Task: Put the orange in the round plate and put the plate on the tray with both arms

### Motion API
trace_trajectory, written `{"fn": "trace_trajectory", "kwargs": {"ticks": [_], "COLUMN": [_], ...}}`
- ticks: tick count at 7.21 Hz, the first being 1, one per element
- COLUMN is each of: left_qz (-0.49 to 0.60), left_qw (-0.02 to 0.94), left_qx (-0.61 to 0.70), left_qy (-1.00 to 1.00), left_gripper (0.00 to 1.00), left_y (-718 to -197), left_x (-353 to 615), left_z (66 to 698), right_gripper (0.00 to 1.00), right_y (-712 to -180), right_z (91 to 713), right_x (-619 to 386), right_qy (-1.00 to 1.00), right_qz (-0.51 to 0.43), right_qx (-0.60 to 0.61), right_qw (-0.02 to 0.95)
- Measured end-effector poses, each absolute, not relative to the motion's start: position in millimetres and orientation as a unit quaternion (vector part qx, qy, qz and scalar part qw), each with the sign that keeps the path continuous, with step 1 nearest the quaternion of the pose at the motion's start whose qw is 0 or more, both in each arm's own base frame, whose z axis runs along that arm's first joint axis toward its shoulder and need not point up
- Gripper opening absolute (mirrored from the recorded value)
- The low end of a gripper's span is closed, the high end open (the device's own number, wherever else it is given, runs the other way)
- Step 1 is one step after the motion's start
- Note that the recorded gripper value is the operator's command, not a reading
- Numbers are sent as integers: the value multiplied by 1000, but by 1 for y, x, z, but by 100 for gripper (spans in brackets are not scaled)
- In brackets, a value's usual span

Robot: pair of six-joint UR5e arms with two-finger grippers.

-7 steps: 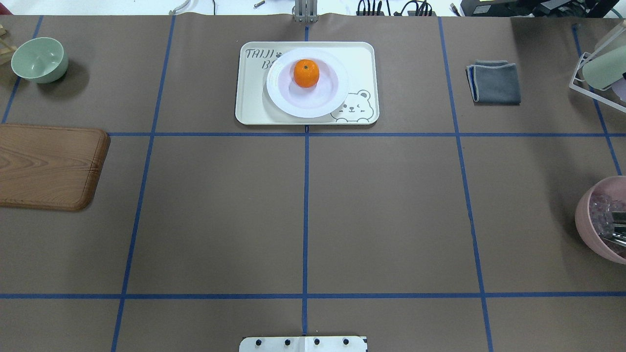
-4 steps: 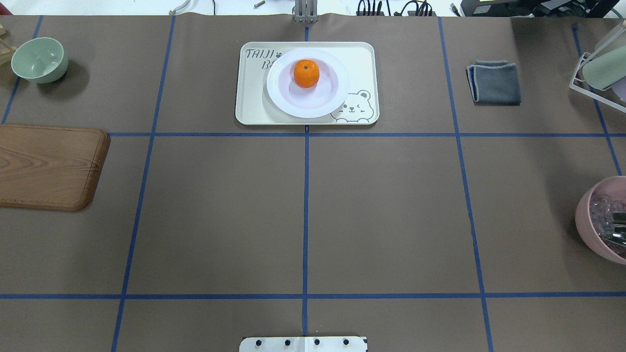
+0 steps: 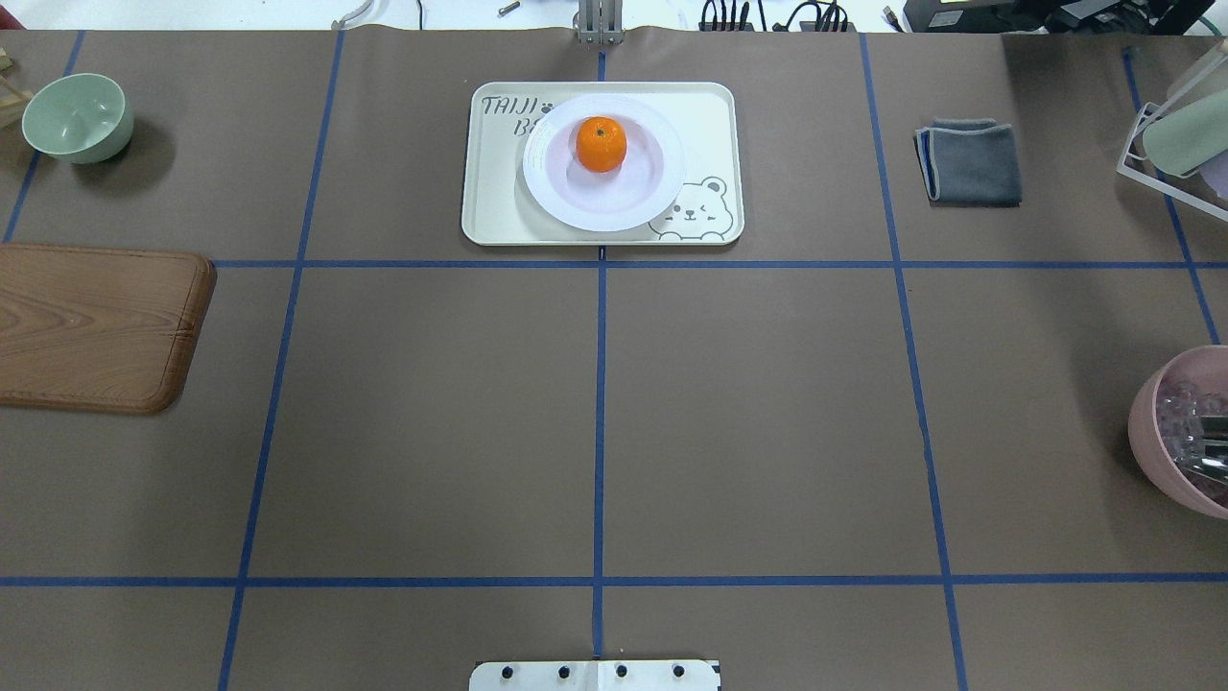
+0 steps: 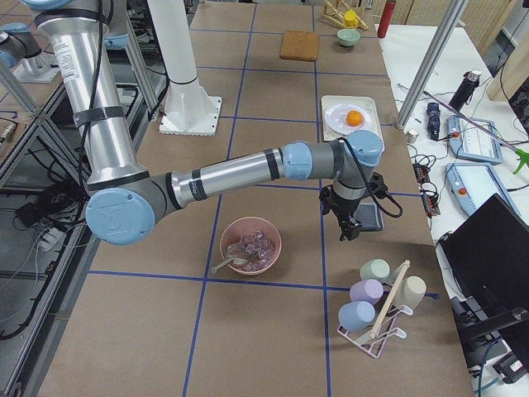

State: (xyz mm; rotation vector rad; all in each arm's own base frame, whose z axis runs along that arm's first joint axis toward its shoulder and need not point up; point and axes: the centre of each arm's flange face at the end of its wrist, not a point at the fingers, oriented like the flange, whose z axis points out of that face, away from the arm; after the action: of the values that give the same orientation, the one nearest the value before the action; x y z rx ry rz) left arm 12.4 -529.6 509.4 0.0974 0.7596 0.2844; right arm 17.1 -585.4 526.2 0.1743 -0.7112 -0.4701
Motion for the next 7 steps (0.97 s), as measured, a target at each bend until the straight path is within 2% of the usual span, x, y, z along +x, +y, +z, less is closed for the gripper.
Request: {"fn": "trace_trajectory", "kwargs": {"ticks": [7], "left_qz": [134], "left_qw": [915], "left_qx": [53], "left_qy": [377], "left_gripper": [98], "left_y": [-526], "left_x": [14], "left_z": [500], "right_gripper": [100], "right_y": [-588], "right_z": [522], "right_x": [15], "right_qy": [-344], "right_qz": [-226], "right_qx": [86], "right_qw": [907]}}
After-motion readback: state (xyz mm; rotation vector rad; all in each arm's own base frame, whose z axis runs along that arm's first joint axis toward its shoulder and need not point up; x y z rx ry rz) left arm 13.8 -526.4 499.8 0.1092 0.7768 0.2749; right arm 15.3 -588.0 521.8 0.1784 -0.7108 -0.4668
